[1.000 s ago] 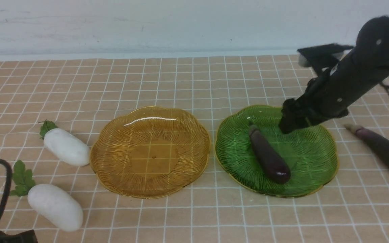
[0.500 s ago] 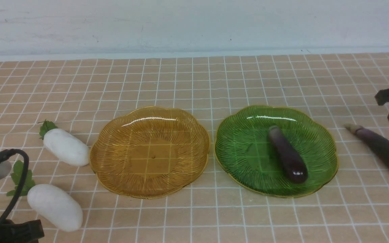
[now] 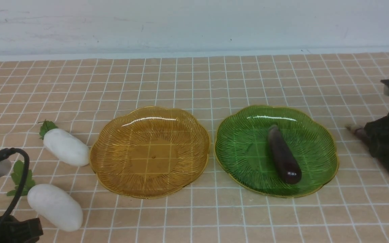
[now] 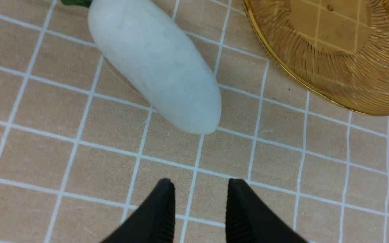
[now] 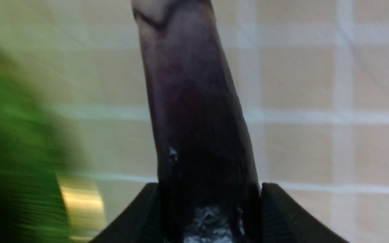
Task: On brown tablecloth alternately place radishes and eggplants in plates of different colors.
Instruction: 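Put the eggplants into the green plate, then pick up the white radish and place it in the left plate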
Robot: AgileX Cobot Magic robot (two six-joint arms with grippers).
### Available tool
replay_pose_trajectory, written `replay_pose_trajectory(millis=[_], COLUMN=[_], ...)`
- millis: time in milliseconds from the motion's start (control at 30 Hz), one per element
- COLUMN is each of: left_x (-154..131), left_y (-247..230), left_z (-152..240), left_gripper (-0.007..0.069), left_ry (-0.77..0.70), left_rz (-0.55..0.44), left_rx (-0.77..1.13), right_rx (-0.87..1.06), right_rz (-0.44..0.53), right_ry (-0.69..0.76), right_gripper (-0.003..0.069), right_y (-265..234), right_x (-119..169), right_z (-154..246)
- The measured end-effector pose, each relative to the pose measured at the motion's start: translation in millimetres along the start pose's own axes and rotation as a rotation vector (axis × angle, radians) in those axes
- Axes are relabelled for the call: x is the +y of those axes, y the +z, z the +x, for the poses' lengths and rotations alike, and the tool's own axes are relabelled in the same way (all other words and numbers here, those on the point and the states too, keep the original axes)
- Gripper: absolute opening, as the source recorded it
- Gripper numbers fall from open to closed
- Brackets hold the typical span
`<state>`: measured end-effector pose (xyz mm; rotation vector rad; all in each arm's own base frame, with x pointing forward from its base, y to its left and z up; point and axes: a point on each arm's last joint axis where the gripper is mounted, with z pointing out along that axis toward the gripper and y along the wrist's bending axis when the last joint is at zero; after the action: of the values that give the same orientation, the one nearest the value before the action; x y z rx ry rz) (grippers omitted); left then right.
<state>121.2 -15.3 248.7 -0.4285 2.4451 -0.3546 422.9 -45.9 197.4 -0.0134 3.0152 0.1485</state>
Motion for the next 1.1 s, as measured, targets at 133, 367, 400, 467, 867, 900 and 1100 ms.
replay_pose_trajectory(millis=[133, 367, 400, 467, 867, 900, 1100], left_x=[0.6, 1.3, 1.5, 2.1, 3.4, 2.9, -0.3], left_y=[0.0, 0.0, 0.0, -0.1, -0.7, -1.0, 4.0], left_z=[-0.8, -1.8, -2.1, -3.3, -14.5, -16.1, -29.1], left_gripper=[0.0211, 0.0232, 0.0239, 0.0257, 0.0398, 0.0423, 0.0535], left_ry=[0.031, 0.052, 0.057, 0.068, 0.133, 0.138, 0.137], left_rz=[-0.007, -0.014, -0.018, -0.024, -0.049, -0.050, -0.071], left_rx=[-0.009, -0.019, -0.023, -0.035, -0.151, -0.161, -0.156], right_rx=[-0.118, -0.106, -0.090, -0.068, -0.019, -0.023, -0.073], right_rz=[-0.179, -0.224, -0.205, -0.164, -0.021, -0.023, -0.046], right_ry=[0.029, -0.193, -0.230, -0.275, -0.262, -0.259, -0.238], right_gripper=[0.0335, 0.0335, 0.0335, 0.0335, 0.0662, 0.0668, 0.0655], right_y=[-33.4, -39.5, -35.9, -29.4, -8.9, -10.2, -41.2], right_x=[40.0, 127.0, 135.6, 147.0, 145.7, 145.9, 146.8], right_z=[-6.8, 2.0, 3.9, 6.6, 5.8, 6.0, 20.2])
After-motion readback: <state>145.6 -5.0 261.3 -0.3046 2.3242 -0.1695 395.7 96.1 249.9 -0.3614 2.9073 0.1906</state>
